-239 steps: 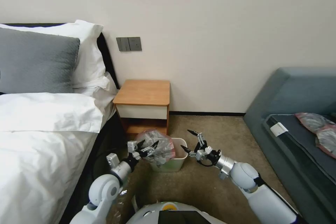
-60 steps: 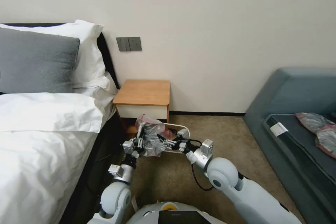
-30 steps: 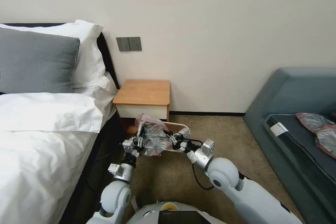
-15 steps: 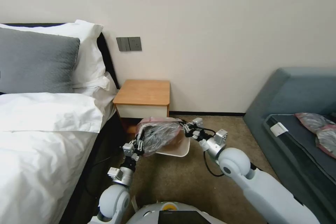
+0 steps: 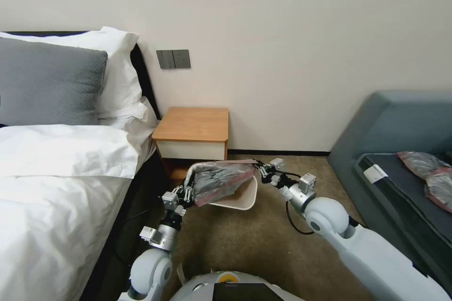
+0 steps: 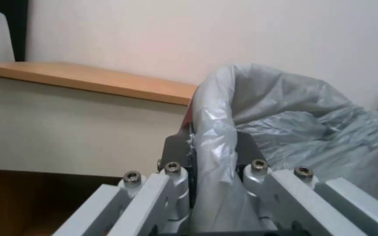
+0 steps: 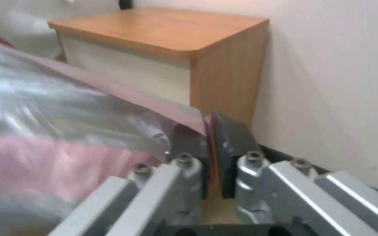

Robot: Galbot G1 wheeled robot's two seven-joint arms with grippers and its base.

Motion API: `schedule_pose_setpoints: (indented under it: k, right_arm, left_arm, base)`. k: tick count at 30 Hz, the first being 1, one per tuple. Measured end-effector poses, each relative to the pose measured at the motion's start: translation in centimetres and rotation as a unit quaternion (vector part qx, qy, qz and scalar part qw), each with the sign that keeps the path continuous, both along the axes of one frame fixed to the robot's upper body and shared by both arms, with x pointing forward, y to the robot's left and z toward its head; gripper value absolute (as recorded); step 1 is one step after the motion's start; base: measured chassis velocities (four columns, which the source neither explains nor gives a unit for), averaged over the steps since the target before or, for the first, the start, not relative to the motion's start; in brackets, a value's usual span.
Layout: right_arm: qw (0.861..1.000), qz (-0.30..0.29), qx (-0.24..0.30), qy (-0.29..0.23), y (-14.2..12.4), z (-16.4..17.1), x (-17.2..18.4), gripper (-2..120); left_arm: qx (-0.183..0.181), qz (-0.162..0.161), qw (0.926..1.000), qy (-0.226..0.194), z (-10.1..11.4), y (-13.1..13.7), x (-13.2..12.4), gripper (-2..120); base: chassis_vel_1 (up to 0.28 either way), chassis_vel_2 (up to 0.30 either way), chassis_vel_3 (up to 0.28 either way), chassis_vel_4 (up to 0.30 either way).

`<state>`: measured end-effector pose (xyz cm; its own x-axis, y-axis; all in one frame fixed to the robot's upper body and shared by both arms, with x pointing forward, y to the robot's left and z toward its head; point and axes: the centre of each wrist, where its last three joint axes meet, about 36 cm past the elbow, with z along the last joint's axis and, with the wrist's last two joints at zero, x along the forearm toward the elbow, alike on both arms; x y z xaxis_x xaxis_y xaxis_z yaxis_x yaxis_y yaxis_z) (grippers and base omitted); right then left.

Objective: Pick up the garbage bag from the table and place it over the trash can.

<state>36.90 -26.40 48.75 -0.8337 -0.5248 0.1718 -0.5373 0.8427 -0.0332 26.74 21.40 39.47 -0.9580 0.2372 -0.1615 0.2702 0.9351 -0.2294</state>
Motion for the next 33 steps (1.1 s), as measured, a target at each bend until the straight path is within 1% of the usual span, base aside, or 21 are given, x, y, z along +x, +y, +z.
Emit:
schedule_pose_setpoints:
  k: [1, 2, 4, 5, 7, 9, 10, 13, 14, 15, 16, 17, 18, 21, 22, 23, 25, 27, 30, 31, 33]
  right_arm:
    - [1.000, 0.002, -0.008, -0.003, -0.2, -0.1, 0.0, 15]
    - [1.000, 0.002, -0.008, -0.003, -0.2, -0.1, 0.0, 15]
    - [0.999, 0.011, -0.028, -0.011, -0.5, -0.3, -0.2, 25]
    - [0.999, 0.011, -0.028, -0.011, -0.5, -0.3, -0.2, 25]
    - [0.999, 0.017, -0.040, -0.016, -0.7, -0.2, -0.3, 36]
    - [0.999, 0.016, -0.047, -0.018, -1.0, -0.2, -0.2, 43]
    - [0.999, 0.016, -0.047, -0.018, -1.0, -0.2, -0.2, 43]
    - [0.998, 0.013, -0.051, -0.019, -1.2, -0.1, -0.2, 57]
    - [0.998, 0.013, -0.051, -0.019, -1.2, -0.1, -0.2, 57]
    - [0.998, 0.014, -0.052, -0.021, -1.2, 0.1, -0.4, 64]
    - [0.998, 0.015, -0.053, -0.023, -1.1, 0.2, -0.5, 68]
    - [0.998, 0.011, -0.060, -0.028, -0.9, 0.3, -0.8, 74]
    - [0.998, 0.011, -0.060, -0.028, -0.9, 0.3, -0.8, 74]
    - [0.995, -0.007, -0.076, -0.069, 0.2, 1.0, -1.7, 88]
    - [0.995, -0.007, -0.076, -0.069, 0.2, 1.0, -1.7, 88]
    - [0.993, -0.013, -0.080, -0.088, 0.7, 1.3, -2.0, 92]
    - [0.990, -0.018, -0.089, -0.109, 1.2, 1.8, -2.5, 98]
    - [0.989, -0.019, -0.093, -0.113, 1.5, 2.0, -2.8, 99]
    - [0.982, -0.039, -0.127, -0.138, 2.1, 2.5, -4.0, 100]
    - [0.982, -0.039, -0.127, -0.138, 2.1, 2.5, -4.0, 100]
    - [0.974, -0.070, -0.140, -0.161, 2.6, 3.2, -5.2, 100]
  left_arm:
    - [-0.004, 0.003, 1.0000, -0.001, 0.1, 0.1, 0.2, 9]
    - [-0.004, 0.003, 1.0000, -0.001, 0.1, 0.1, 0.2, 9]
    - [-0.006, 0.009, 0.9999, -0.002, 0.2, 0.3, 0.6, 9]
    - [-0.006, 0.009, 0.9999, -0.002, 0.2, 0.3, 0.6, 9]
    - [-0.012, 0.014, 0.9998, -0.002, 0.3, 0.5, 0.8, 9]
    - [-0.019, 0.016, 0.9997, 0.001, 0.4, 0.6, 0.9, 9]
    - [-0.019, 0.016, 0.9997, 0.001, 0.4, 0.6, 0.9, 9]
    - [-0.031, 0.023, 0.9992, 0.001, 0.6, 0.7, 1.3, 9]
    - [-0.031, 0.023, 0.9992, 0.001, 0.6, 0.7, 1.3, 9]
    - [-0.036, 0.029, 0.9989, 0.001, 0.6, 0.8, 1.6, 9]
    - [-0.038, 0.032, 0.9988, 0.002, 0.5, 0.8, 1.8, 9]
    - [-0.044, 0.040, 0.9982, 0.003, 0.4, 0.9, 2.0, 9]
    - [-0.044, 0.040, 0.9982, 0.003, 0.4, 0.9, 2.0, 9]
    - [-0.051, 0.047, 0.9976, 0.007, 0.2, 0.8, 2.2, 9]
    - [-0.051, 0.047, 0.9976, 0.007, 0.2, 0.8, 2.2, 9]
    - [-0.052, 0.047, 0.9975, 0.009, 0.1, 0.8, 2.2, 9]
    - [-0.053, 0.049, 0.9973, 0.011, 0.0, 0.7, 2.3, 9]
    - [-0.055, 0.051, 0.9971, 0.012, 0.0, 0.6, 2.4, 9]
    - [-0.059, 0.058, 0.9965, 0.013, 0.1, 0.5, 2.7, 9]
    - [-0.059, 0.058, 0.9965, 0.013, 0.1, 0.5, 2.7, 9]
    - [-0.060, 0.060, 0.9963, 0.014, 0.0, 0.4, 2.7, 9]
  base:
    - [0.000, 0.000, 0.000, 0.000]
    - [0.000, 0.000, 0.000, 0.000]
    - [0.000, 0.000, 0.000, 0.000]
    - [0.000, 0.000, 0.000, 0.000]
    - [0.000, 0.000, 0.000, 0.000]
    - [0.000, 0.000, 0.000, 0.000]
    - [0.000, 0.000, 0.000, 0.000]
    - [0.000, 0.000, 0.000, 0.000]
    - [0.000, 0.000, 0.000, 0.000]
    - [0.000, 0.000, 0.000, 0.000]
    - [0.000, 0.000, 0.000, 0.000]
    - [0.000, 0.000, 0.000, 0.000]
    - [0.000, 0.000, 0.000, 0.000]
    - [0.000, 0.000, 0.000, 0.000]
    - [0.000, 0.000, 0.000, 0.000]
    - [0.000, 0.000, 0.000, 0.000]
    - [0.000, 0.000, 0.000, 0.000]
    - [0.000, 0.000, 0.000, 0.000]
    - [0.000, 0.000, 0.000, 0.000]
    - [0.000, 0.000, 0.000, 0.000]
    - [0.000, 0.000, 0.000, 0.000]
